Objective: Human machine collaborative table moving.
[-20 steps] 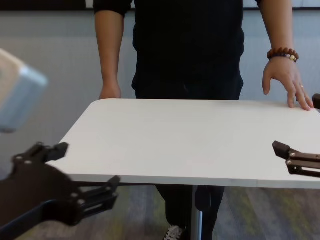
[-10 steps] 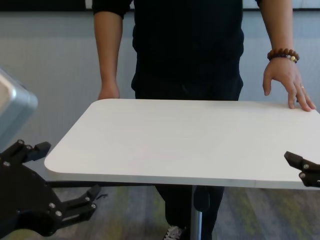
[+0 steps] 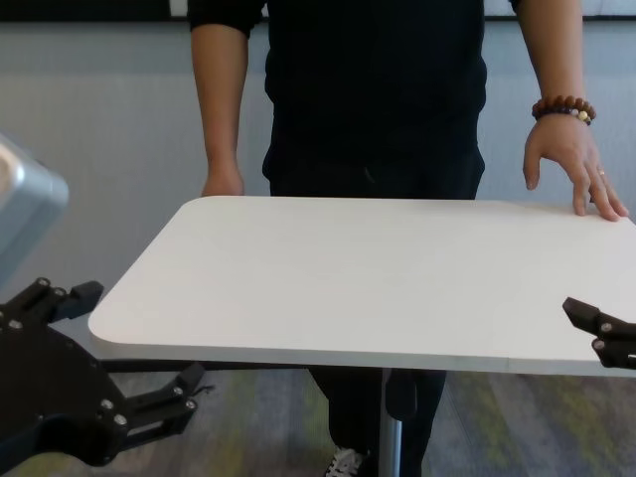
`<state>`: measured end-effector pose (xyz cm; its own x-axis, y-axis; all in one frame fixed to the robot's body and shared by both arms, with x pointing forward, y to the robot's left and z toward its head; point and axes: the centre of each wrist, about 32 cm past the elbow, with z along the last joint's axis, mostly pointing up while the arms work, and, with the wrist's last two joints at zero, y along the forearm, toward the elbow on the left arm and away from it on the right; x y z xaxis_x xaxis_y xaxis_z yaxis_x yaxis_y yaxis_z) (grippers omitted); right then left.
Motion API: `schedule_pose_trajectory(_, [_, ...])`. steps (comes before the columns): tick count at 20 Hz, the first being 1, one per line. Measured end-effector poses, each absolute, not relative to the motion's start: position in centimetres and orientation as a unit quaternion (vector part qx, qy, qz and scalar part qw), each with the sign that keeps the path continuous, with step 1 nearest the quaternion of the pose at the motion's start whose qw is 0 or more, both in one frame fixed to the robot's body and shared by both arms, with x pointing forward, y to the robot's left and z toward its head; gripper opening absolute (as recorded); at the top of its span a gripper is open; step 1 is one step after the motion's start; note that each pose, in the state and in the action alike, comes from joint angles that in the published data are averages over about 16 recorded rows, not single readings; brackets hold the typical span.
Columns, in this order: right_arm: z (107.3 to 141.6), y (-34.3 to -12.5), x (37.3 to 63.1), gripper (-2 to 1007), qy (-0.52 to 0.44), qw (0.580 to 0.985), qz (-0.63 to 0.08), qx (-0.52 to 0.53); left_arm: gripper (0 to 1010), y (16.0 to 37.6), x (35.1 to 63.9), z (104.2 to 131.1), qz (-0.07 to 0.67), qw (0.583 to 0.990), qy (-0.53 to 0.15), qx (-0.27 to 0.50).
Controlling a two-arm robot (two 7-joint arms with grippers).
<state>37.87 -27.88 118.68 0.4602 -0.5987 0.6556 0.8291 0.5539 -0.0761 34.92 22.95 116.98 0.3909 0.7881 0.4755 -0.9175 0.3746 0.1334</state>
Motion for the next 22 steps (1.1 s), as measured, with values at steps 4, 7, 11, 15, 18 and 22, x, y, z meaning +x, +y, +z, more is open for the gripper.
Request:
schedule_pose_trajectory(4, [118.66, -27.88, 37.91, 1003, -0.291, 0.833, -0.429, -0.194, 1000, 22.94, 34.94, 116.97, 0.526, 0.812, -0.166, 0.188])
schedule_pose_trajectory(7, [118.65, -27.87, 37.93, 1003, -0.291, 0.833, -0.429, -0.193, 1000, 22.93, 34.95, 116.97, 0.526, 0.813, -0.165, 0.187])
schedule_pose_trajectory(11, [118.64, -27.87, 37.94, 1003, -0.29, 0.834, -0.429, -0.191, 1000, 22.93, 34.96, 116.97, 0.527, 0.813, -0.164, 0.185])
schedule_pose_trajectory(15, [118.63, -27.86, 37.95, 1003, -0.289, 0.834, -0.429, -0.19, 1000, 22.93, 34.97, 116.97, 0.527, 0.814, -0.163, 0.184])
schedule_pose_trajectory(18, [118.63, -27.86, 37.96, 1003, -0.289, 0.834, -0.429, -0.19, 1000, 22.93, 34.97, 116.97, 0.527, 0.814, -0.162, 0.183])
schedule_pose_trajectory(22, [118.63, -27.86, 37.96, 1003, -0.289, 0.835, -0.429, -0.19, 1000, 22.93, 34.98, 116.97, 0.527, 0.814, -0.162, 0.183])
